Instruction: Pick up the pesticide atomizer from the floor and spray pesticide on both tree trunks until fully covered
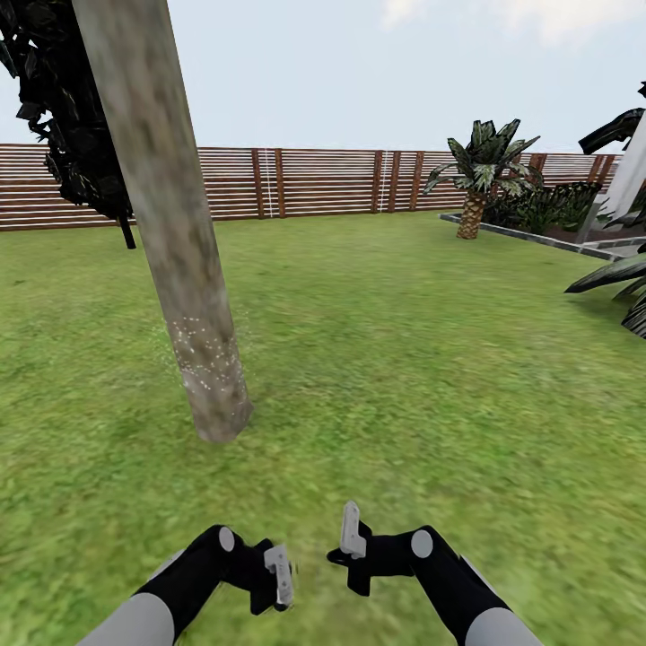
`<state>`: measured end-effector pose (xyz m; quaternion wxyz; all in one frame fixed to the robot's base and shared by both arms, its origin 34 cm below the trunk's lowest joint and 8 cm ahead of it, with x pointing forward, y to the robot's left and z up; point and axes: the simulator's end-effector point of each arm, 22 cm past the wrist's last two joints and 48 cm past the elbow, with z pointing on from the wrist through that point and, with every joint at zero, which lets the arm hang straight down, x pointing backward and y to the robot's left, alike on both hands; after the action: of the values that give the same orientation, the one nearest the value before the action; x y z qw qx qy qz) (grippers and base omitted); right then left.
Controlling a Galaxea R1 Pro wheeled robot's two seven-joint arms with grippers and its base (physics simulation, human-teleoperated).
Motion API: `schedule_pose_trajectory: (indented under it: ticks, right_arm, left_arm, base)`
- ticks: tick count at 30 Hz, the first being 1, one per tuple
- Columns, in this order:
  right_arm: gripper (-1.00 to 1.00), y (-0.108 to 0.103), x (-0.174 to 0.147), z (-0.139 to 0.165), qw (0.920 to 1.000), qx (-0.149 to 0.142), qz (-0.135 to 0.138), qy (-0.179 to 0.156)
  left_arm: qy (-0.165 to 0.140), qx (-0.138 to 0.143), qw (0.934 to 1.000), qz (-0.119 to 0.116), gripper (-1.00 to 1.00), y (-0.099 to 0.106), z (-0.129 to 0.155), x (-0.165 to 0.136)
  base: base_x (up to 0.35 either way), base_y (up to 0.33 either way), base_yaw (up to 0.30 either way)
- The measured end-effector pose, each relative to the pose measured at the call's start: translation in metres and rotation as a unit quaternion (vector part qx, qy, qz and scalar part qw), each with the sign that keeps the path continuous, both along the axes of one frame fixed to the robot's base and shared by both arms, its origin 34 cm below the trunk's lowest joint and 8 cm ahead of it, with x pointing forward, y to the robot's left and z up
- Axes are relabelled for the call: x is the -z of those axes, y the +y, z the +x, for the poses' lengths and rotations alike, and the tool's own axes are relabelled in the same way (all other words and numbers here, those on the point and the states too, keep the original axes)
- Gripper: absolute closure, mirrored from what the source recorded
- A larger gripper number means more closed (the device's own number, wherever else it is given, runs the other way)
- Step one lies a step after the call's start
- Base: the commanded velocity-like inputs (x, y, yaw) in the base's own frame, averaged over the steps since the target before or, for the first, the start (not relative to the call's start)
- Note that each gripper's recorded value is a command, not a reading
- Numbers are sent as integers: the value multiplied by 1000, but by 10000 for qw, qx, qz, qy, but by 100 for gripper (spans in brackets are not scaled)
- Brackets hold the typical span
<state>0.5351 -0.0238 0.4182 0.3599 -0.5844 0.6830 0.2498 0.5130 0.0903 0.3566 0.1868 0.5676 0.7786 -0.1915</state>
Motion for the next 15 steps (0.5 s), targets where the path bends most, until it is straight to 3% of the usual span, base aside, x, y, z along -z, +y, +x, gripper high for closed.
schedule_pose_trajectory:
  ticks: [4, 5, 7, 10, 12, 14, 15]
  right_arm:
    - [100, -3, 2, -1, 10000, 6, -26, 15]
    - [-100, -4, 2, 0, 10000, 15, -31, 17]
    - [-100, -7, 3, 0, 10000, 37, -46, 24]
    - [-100, -10, 4, 1, 10000, 64, -58, 16]
    - [-100, -15, 7, 2, 9999, 109, -96, -3]
    - [-100, -49, 26, 8, 9982, 491, -345, -26]
    - [-100, -66, 40, 8, 9960, 757, -478, -7]
  left_arm:
    - [34, -179, 9991, 390, 100, 64, 1, 13]
    - [34, -227, 9986, 480, 100, 79, 2, 14]
    - [-9, -315, 9978, 585, 100, 112, 4, 16]
    - [-30, -638, 9967, 497, 100, 159, 2, 14]
    - [161, -1041, 9938, 360, 100, 182, -11, 20]
    - [119, -1664, 9859, 108, 100, 194, -10, 24]
    - [-27, -2063, 9785, 32, 100, 200, -3, 27]
  base:
    - [0, 0, 0]
    - [0, 0, 0]
    - [0, 0, 0]
    - [0, 0, 0]
    - [0, 0, 0]
    - [0, 0, 0]
    - [0, 0, 0]
